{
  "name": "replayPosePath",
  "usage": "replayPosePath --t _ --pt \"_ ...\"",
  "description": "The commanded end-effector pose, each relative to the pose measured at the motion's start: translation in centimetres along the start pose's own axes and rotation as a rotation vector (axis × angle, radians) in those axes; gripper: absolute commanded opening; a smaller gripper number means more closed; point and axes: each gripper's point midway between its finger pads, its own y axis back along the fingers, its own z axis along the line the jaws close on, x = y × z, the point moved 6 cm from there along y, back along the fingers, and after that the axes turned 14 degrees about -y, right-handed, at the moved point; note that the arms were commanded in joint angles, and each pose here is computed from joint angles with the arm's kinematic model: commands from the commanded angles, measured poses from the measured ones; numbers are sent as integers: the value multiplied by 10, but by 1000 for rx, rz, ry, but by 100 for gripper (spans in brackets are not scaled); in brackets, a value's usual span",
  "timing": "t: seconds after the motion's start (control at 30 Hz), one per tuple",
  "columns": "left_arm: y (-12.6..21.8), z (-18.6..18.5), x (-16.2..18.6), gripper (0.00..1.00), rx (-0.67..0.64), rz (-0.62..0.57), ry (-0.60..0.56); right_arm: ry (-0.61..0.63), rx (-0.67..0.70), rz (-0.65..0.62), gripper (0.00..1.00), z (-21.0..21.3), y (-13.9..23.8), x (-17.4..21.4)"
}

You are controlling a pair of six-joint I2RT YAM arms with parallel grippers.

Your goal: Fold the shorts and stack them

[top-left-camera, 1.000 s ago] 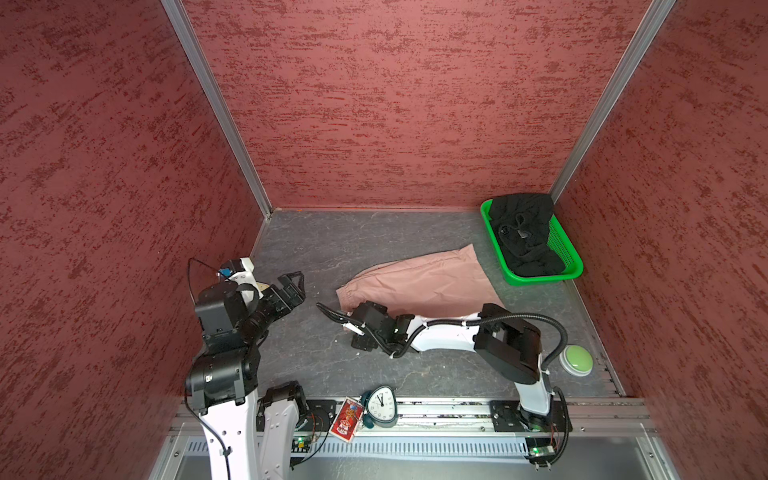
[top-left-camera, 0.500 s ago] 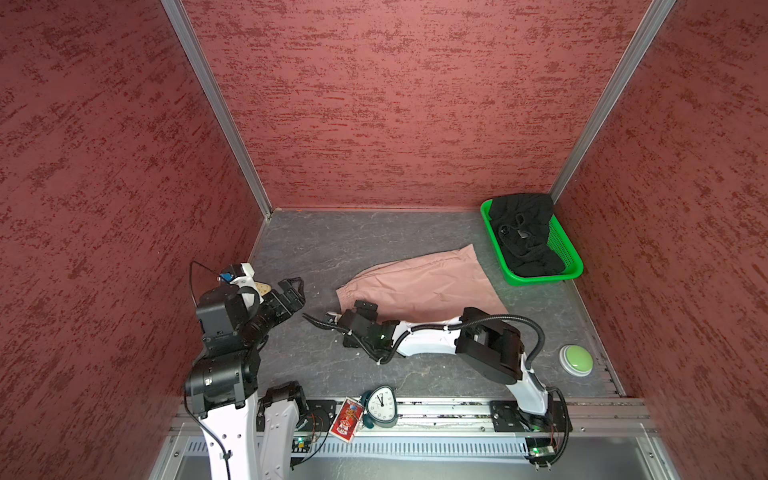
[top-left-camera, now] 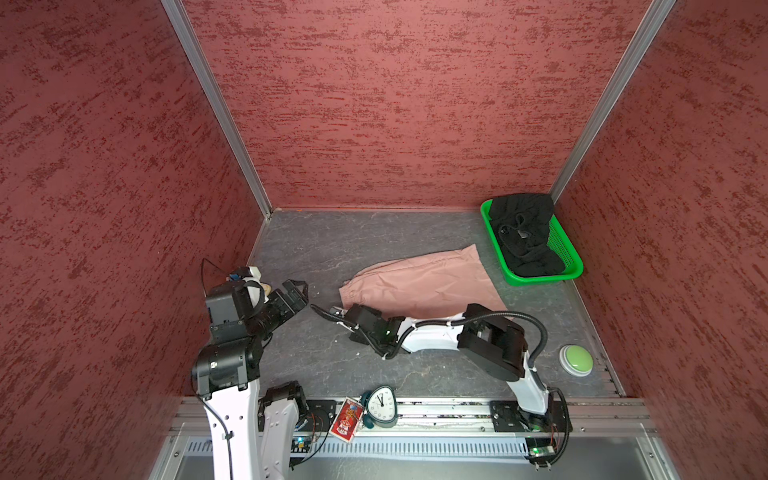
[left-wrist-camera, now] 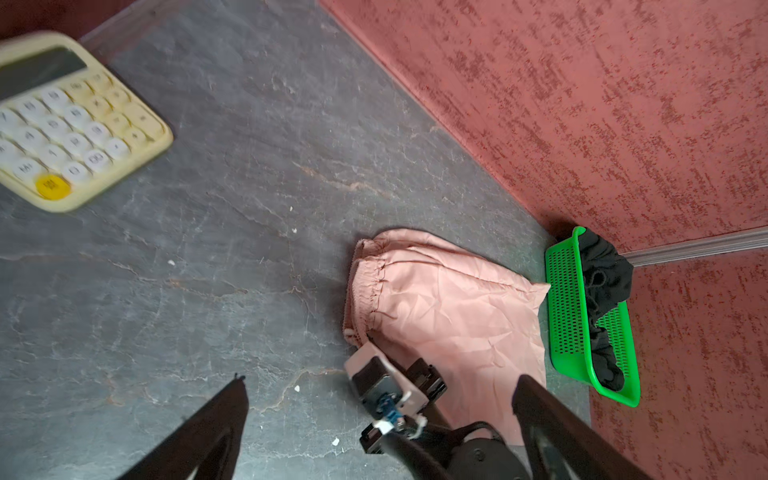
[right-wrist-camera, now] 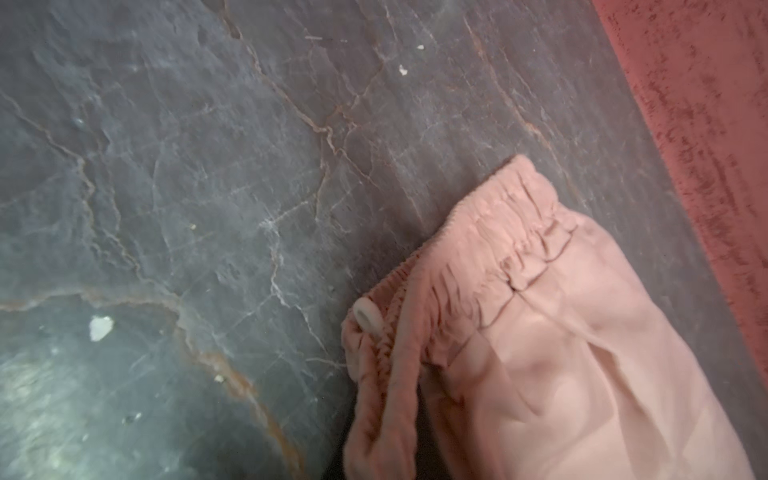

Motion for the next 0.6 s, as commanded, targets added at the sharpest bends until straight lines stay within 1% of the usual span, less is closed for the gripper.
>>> replayPosePath --t 0.0,0.1,0.2,0.33,0.4,0.5,0.57 --pt "-12 0 -3 99 50 0 64 -164 -140 -118 0 -6 18 -21" --pt "-22 4 -1 99 74 8 115 -224 -193 -142 0 -11 20 -18" --pt "-37 11 6 99 108 36 185 -250 -212 -151 0 -15 19 -17" --pt "-80 17 39 99 273 148 368 -265 -244 -173 0 -18 21 -19" --pt "-97 24 60 99 268 186 412 -268 -247 -180 0 -20 22 -20" --pt "-111 25 80 99 222 222 419 -273 -258 -190 0 -22 23 -20" --pt "-119 21 88 99 205 227 413 -277 -269 -197 0 -22 24 -21"
